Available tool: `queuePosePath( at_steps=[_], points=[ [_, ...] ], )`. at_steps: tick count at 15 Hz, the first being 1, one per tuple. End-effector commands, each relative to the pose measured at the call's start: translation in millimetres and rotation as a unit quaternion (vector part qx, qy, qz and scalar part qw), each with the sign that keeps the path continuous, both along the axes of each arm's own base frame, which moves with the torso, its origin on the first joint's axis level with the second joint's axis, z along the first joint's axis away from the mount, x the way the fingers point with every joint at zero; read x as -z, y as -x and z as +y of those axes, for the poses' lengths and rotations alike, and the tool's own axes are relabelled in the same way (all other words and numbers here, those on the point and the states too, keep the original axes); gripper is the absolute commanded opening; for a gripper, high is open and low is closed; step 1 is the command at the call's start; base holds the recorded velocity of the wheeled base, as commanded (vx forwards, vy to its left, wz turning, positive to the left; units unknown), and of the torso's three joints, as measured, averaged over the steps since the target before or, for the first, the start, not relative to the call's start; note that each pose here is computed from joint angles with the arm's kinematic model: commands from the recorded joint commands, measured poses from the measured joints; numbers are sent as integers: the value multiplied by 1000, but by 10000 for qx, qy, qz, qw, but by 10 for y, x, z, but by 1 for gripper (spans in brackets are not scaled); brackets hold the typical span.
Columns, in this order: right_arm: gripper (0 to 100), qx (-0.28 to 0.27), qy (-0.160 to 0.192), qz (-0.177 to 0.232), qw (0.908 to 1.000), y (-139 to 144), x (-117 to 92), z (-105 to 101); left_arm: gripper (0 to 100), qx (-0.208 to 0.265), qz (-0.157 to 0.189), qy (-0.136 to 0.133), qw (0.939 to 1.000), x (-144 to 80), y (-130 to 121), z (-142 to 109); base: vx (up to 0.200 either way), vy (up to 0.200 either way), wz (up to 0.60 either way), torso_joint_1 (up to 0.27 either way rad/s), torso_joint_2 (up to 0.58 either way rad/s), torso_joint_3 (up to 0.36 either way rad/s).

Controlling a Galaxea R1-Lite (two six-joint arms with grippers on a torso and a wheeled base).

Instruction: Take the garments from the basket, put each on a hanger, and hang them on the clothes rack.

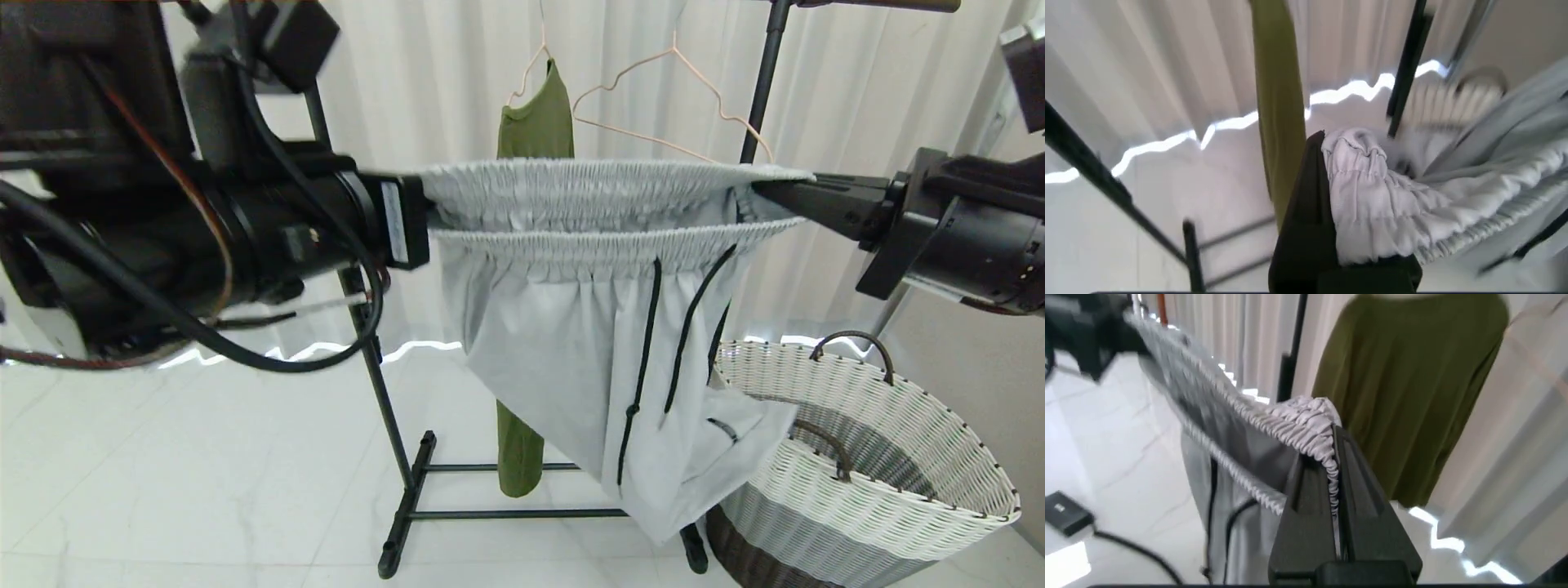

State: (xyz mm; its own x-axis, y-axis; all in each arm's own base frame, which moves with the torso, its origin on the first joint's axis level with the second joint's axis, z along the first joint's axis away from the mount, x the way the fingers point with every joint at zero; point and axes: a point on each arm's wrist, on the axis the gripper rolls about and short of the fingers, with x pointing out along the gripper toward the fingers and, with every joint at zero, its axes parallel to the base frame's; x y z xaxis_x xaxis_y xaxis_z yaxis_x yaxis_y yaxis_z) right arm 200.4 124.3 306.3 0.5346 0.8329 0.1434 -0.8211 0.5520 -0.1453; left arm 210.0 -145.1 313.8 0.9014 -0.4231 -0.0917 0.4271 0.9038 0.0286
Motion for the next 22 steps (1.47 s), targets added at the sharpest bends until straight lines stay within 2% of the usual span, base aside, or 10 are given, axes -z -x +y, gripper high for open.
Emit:
queuePosePath(
  at_steps=[1,3,5,7,10,13,15,16,18,22],
  points=[
    [0,-17,-248,-473,9986,115,-285,-64,0,172,-654,462,9966,-490,234,77,0,0,0,0,0,0],
    [0,-22,-443,-841,9955,201,-511,-112,0,338,-899,638,9933,-662,329,54,0,0,0,0,0,0],
    [0,-5,-502,-952,9942,240,-579,-134,0,443,-954,563,9929,-687,369,20,0,0,0,0,0,0],
    [0,27,-453,-879,9951,294,-537,-175,0,686,-796,273,9941,-542,414,-93,0,0,0,0,0,0],
    [0,103,-326,-661,9972,522,-556,-332,0,752,-723,143,9944,-488,346,-226,0,0,0,0,0,0],
    [0,42,-61,-371,9993,923,-550,-533,0,645,-708,147,9953,-506,131,-427,0,0,0,0,0,0],
    [0,-281,49,-296,9992,1094,-518,-588,0,642,-768,209,9948,-554,18,-539,0,0,0,0,0,0],
    [0,-651,182,-195,9975,1227,-459,-618,0,638,-837,269,9941,-602,-76,-632,0,0,0,0,0,0],
    [0,-840,308,-235,9957,1286,-405,-614,0,629,-866,294,9938,-612,-164,-718,0,0,0,0,0,0],
    [0,-856,330,-210,9956,1293,-374,-617,0,624,-818,272,9943,-582,-185,-733,0,0,0,0,0,0]
  ],
)
